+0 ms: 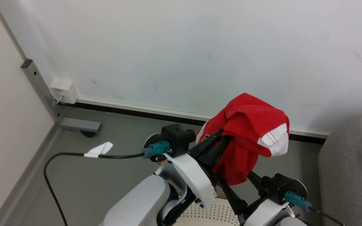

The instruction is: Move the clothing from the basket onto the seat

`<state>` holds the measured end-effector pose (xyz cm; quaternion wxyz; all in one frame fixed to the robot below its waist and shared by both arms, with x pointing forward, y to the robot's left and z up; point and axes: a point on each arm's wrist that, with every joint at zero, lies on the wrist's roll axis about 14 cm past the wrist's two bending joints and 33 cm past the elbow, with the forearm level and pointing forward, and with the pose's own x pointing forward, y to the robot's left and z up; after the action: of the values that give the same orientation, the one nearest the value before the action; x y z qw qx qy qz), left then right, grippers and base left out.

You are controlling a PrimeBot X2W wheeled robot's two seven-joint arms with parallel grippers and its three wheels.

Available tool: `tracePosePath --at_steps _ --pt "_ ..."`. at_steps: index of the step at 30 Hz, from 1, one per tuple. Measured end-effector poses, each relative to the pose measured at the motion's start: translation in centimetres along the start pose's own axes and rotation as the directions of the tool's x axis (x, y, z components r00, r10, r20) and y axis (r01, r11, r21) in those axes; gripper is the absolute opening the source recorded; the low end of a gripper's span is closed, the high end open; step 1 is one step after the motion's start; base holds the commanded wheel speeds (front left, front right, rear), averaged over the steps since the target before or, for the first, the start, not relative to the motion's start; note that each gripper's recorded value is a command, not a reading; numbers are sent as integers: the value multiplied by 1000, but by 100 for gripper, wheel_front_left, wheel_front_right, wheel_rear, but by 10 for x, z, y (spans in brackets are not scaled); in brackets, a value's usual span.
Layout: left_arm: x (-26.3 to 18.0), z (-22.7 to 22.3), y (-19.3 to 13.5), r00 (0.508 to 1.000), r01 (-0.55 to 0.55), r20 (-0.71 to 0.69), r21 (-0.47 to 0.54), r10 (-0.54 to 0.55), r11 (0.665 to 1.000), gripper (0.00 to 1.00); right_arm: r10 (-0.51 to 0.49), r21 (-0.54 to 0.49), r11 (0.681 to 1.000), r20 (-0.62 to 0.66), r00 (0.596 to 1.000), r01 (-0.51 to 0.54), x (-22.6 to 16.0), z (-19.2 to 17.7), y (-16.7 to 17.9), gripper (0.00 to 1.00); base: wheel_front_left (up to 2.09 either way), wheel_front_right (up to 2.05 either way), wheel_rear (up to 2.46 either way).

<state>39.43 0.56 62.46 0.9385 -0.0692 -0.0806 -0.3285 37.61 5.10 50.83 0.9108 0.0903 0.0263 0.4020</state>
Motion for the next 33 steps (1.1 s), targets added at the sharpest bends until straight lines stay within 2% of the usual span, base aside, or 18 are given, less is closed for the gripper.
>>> tracePosePath --at_steps 7,8,10,11,22,32,33 --pt "-8 -9 -4 1000 -4 -25 -15 3 1000 0 13 -9 1000 1 1000 -13 14 1 4 100 0 0 0" --pt "-9 -9 -4 1000 -5 -26 -16 5 1000 0 13 -14 1000 5 1000 -13 15 2 3 76 0 0 0" --pt "-10 -10 -2 1000 -11 -28 -20 10 1000 0 4 -13 1000 17 1000 -4 18 6 0 7 0 0 0" --pt "-10 -11 -1 999 -16 -30 -20 15 1000 0 2 -14 1000 23 1000 -2 19 8 -1 0 0 0 0" --pt "-12 -20 20 996 -80 -44 -43 78 996 0 -34 6 999 61 998 33 13 15 -11 0 0 0 0" --pt "-6 -41 10 996 -48 -83 -66 43 997 0 -181 39 983 152 972 177 -16 39 -56 0 0 0 0" --pt "-5 -44 7 996 -40 -88 -71 34 997 7 -197 42 980 162 967 193 -19 42 -61 0 0 0 0"
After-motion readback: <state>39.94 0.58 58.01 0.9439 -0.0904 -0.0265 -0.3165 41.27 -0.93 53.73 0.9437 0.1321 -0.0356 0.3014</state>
